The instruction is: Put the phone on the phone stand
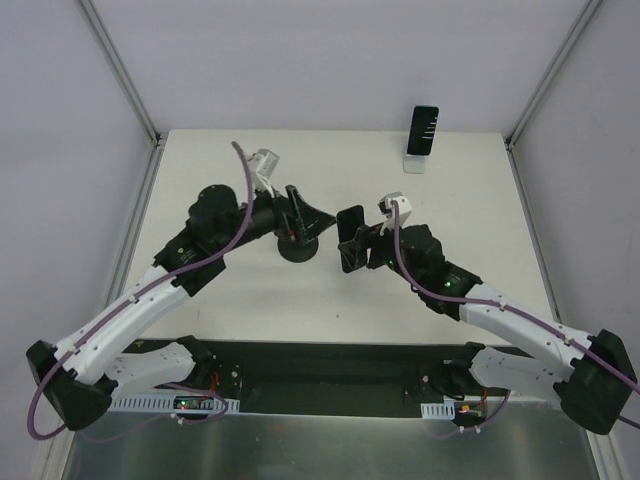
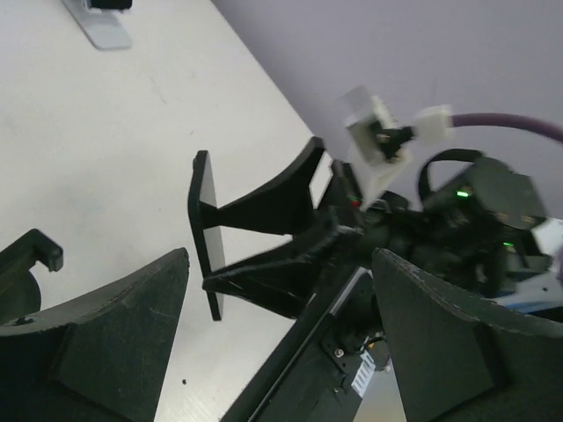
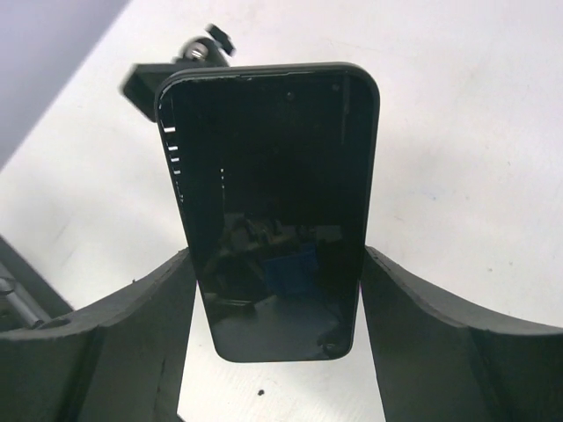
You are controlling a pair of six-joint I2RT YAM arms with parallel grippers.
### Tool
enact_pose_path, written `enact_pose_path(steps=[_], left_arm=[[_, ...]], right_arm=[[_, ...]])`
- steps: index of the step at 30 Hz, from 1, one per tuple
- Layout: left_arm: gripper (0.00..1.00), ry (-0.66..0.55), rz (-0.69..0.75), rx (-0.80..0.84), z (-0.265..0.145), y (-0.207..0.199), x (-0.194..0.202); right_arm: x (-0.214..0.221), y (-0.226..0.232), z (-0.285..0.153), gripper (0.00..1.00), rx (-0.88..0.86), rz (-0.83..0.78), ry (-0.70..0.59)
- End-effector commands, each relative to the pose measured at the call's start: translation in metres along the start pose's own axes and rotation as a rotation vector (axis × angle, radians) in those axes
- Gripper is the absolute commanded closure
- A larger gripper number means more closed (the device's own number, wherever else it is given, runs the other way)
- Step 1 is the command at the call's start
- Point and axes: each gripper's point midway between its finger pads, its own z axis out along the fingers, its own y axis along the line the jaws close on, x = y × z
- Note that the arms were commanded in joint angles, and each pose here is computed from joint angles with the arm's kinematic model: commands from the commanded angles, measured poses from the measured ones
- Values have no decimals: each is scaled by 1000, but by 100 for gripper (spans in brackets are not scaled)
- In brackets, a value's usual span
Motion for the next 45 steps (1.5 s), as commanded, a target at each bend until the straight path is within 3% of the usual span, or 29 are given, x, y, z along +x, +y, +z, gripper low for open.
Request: enact_pose_path(steps=[1,12,20,28,29,32,33,34,35,36,38,39,45], left_arm=[[19,100,51,-147,33,25,28],[50,190,-17,-78,76,5,40],[58,214,-88,11,86,-13,49],[73,225,-106,49,88,-26,51],[76,225,-106,49,89,-26,51],[98,225,-103,43,89,-25,53],[100,219,-98,39,89,-24,52],[100,217,-91,33,85,-23,52],[100,200,-80,13,84,-20,49],[100,205,-60,-17,79,-14,50],[100,172,-30,-62,67,-9,41],[100,179,-16,-85,59,-5,43],[100,129,116,-220,-3,16,31]], right_arm=[[-51,34,-27,99,-164,-30,-166],[-66,44,-64,99,-230,-69,-188],[-67,43,-73,99,-232,-69,-210],[-69,43,-75,99,-236,-59,-221],[-68,44,-75,99,-237,-59,-219],[-67,44,-75,99,-238,-60,-214],[-64,42,-77,92,-230,-62,-201],[-62,40,-78,77,-222,-64,-191],[-61,34,-77,57,-188,-66,-188],[-56,31,-79,29,-173,-68,-162],[-47,19,-79,9,-119,-98,-122],[-38,12,-79,3,-90,-104,-84],[-20,-7,-73,4,10,-118,13]])
